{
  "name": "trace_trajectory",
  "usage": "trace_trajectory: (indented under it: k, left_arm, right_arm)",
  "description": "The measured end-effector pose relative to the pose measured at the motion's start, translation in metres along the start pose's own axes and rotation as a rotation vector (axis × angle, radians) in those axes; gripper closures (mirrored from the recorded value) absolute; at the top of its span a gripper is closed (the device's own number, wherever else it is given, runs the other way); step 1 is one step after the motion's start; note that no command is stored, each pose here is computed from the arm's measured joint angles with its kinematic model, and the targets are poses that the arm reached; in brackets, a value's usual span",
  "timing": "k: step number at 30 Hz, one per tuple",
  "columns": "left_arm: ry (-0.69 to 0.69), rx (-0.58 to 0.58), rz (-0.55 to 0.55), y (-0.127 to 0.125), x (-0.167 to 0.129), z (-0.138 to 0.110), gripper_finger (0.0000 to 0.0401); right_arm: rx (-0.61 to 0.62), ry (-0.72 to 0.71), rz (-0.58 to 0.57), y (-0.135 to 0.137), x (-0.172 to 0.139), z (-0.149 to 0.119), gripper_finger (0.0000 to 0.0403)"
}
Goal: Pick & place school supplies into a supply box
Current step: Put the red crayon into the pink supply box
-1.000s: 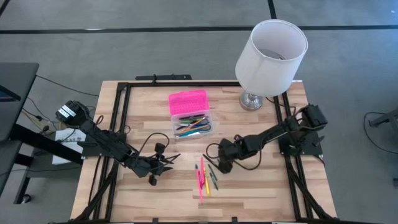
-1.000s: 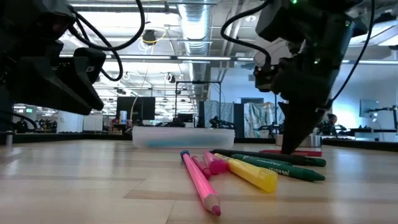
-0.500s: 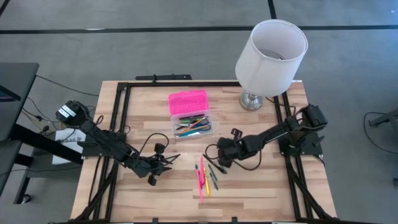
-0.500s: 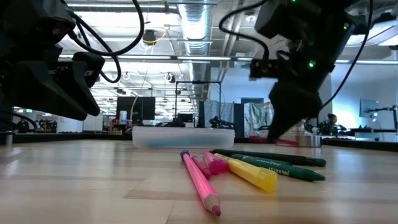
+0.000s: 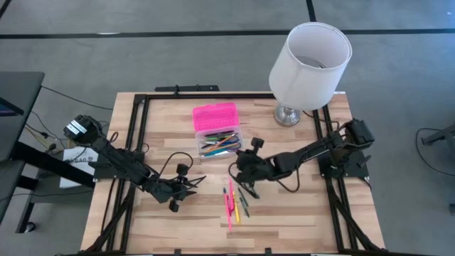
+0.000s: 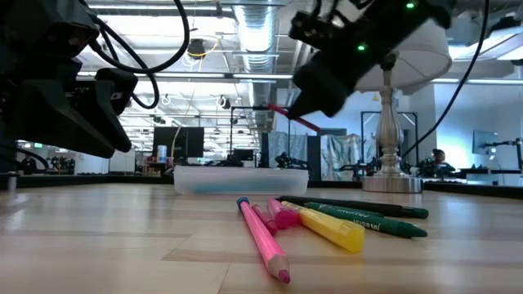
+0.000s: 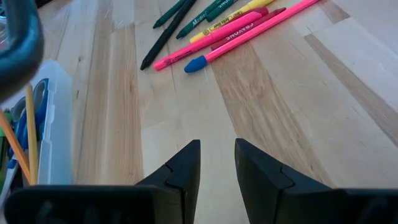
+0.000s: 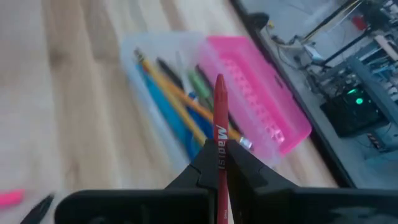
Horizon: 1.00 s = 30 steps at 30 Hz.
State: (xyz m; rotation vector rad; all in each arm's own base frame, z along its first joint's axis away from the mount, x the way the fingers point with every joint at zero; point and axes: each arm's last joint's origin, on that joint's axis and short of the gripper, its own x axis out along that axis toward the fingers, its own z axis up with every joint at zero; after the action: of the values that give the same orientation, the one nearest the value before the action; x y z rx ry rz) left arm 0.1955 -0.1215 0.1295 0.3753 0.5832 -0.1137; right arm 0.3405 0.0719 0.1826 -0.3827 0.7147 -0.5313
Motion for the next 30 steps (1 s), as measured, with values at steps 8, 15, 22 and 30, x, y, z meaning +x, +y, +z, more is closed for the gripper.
trace_trajectory:
  k: [8,15,22,30]
  left_arm:
    - [0.0,0.001,0.0,0.0,0.0,0.0,0.0306]
    - [0.001,0.006,-0.001,0.0,0.0,0.0,0.0306]
    - [0.009,0.011,-0.001,0.0,0.0,-0.001,0.0306]
    - [0.019,0.02,0.0,0.0,0.0,-0.002,0.0306]
  right_arm:
    - [0.048,-0.019,0.048,-0.03,0.03,0.008,0.0399]
    - [0.063,-0.003,0.137,-0.043,0.049,0.005,0.04]
    - [-0.039,0.002,0.2,-0.032,0.083,-0.009,0.0398]
    - [-0.094,-0.001,0.169,-0.025,0.102,0.005,0.0393]
